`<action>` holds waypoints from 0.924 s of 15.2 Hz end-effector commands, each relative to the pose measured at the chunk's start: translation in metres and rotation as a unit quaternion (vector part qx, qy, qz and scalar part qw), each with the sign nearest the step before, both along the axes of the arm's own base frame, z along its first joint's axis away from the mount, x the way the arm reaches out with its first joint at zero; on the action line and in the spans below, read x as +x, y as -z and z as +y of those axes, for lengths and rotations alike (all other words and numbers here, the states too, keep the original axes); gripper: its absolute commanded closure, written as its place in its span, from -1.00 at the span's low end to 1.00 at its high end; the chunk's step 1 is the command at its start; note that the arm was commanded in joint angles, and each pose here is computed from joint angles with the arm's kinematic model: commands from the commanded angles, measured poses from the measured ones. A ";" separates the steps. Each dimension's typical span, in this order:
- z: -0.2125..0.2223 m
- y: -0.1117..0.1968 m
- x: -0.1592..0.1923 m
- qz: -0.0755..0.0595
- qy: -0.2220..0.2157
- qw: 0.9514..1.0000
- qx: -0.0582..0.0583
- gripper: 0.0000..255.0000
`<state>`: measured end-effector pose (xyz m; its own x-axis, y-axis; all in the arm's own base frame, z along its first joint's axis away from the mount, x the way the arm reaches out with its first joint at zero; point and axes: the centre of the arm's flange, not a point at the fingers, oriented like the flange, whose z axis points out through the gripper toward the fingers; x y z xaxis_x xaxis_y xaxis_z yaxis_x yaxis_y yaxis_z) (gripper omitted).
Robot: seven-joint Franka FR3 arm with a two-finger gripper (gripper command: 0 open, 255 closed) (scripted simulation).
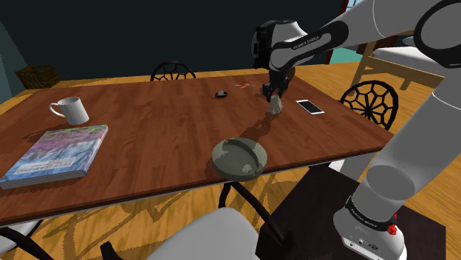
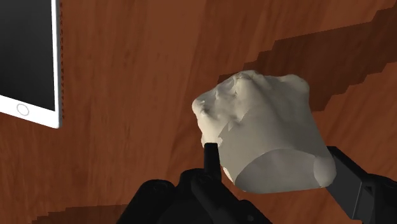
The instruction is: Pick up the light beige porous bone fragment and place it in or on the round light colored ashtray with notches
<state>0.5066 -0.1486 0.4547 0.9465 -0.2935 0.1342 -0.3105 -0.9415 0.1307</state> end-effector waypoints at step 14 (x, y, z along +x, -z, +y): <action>0.000 -0.046 0.000 0.002 0.000 1.000 0.000 1.00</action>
<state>0.5068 -0.1489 0.4958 0.9466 -0.2945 0.1313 -0.3110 -0.9413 0.1310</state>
